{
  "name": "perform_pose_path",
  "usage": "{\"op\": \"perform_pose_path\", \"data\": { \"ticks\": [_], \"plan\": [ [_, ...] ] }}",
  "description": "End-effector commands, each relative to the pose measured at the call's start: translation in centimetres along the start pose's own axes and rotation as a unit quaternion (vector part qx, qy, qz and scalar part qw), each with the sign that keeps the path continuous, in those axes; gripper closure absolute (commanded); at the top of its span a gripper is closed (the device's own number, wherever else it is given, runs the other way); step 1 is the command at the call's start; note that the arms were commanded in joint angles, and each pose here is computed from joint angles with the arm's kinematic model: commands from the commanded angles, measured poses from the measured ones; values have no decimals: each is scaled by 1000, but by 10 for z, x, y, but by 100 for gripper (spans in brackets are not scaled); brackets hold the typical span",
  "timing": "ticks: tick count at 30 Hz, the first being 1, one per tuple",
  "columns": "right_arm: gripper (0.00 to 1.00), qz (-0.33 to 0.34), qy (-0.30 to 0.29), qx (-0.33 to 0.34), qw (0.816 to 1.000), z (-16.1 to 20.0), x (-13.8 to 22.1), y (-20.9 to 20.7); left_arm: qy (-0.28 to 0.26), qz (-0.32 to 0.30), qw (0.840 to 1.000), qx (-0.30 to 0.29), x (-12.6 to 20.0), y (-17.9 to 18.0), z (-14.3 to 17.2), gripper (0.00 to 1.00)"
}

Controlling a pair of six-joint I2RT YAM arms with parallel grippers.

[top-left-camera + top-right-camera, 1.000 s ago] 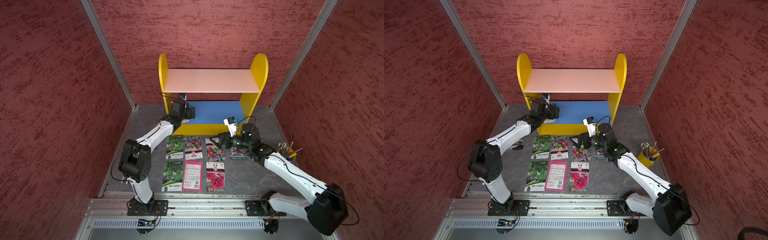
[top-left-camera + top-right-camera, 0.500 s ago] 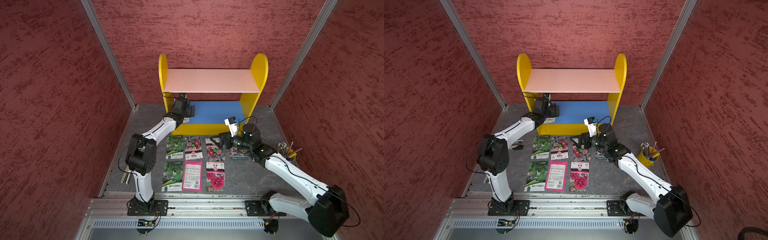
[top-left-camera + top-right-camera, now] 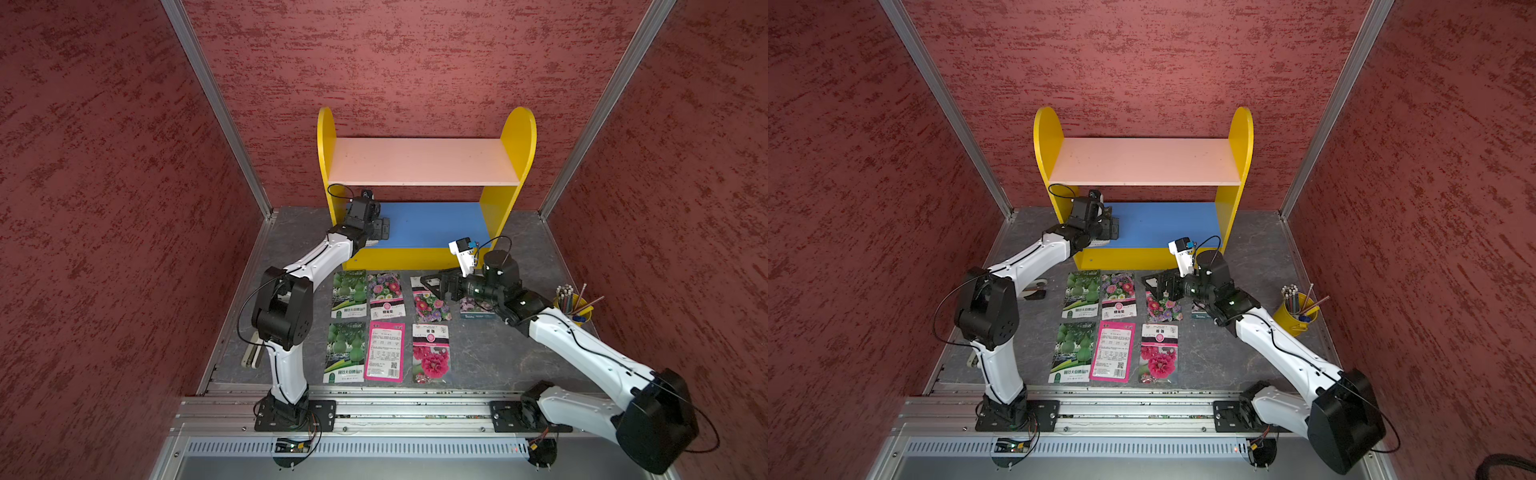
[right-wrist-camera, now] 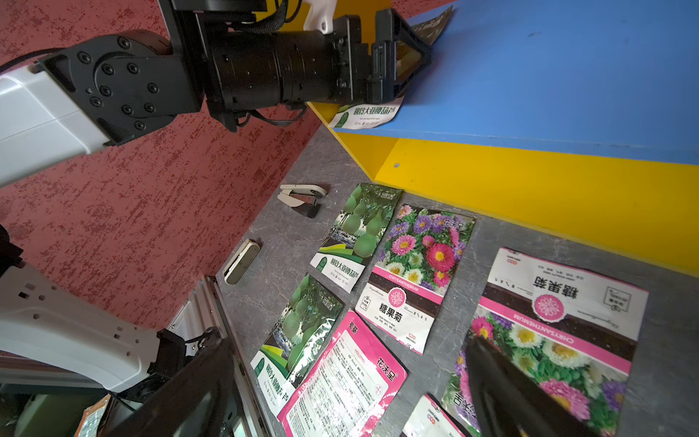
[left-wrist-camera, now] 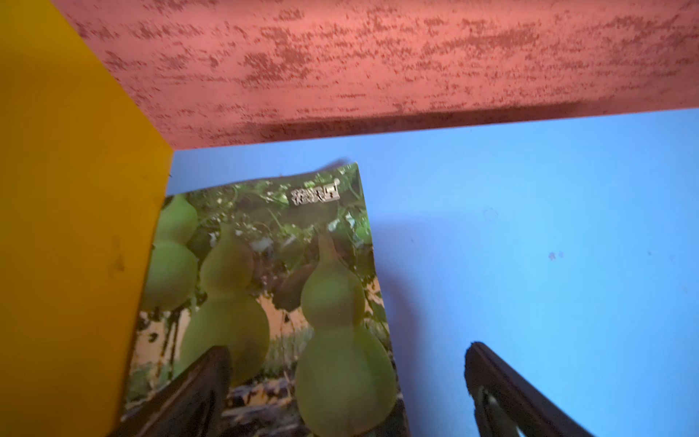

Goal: Take the seed bag off the shelf
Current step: Adjust the seed packet on the shelf.

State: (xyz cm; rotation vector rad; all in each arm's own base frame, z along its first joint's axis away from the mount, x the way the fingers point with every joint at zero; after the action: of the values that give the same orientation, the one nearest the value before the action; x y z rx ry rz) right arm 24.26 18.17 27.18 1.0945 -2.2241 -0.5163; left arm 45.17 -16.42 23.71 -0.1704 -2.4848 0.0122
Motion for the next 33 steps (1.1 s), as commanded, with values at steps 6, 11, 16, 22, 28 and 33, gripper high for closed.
{"op": "perform_pose_path", "data": {
  "ticks": [6,11,16,22,28,33],
  "plan": [
    [2,14,-8,5,1000,0,4,1,45,34,998,5,-2,-11,18,0],
    [2,22,-7,8,1000,1,7,1,59,62,996,12,-1,-21,30,0],
    [2,24,-7,7,1000,0,7,1,61,96,993,11,11,-40,35,0],
    [1,19,-11,1,1000,1,11,4,55,124,990,29,28,-43,34,0],
    [2,3,-22,-13,1000,-3,11,7,-4,146,989,31,54,-37,14,0],
    [2,24,-33,-73,996,-8,-1,-2,-14,184,981,57,74,-15,-1,0]
  ]
}}
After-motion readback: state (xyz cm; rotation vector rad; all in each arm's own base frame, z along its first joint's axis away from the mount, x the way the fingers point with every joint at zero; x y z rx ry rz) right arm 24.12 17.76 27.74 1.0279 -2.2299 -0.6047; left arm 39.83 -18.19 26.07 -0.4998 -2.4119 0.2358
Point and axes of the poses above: each gripper's point midway between its finger pads, its own x axis back along the fingers, its own y axis along the line the jaws close on, z = x × y, the point moved 9 cm from there along x, back along the fingers
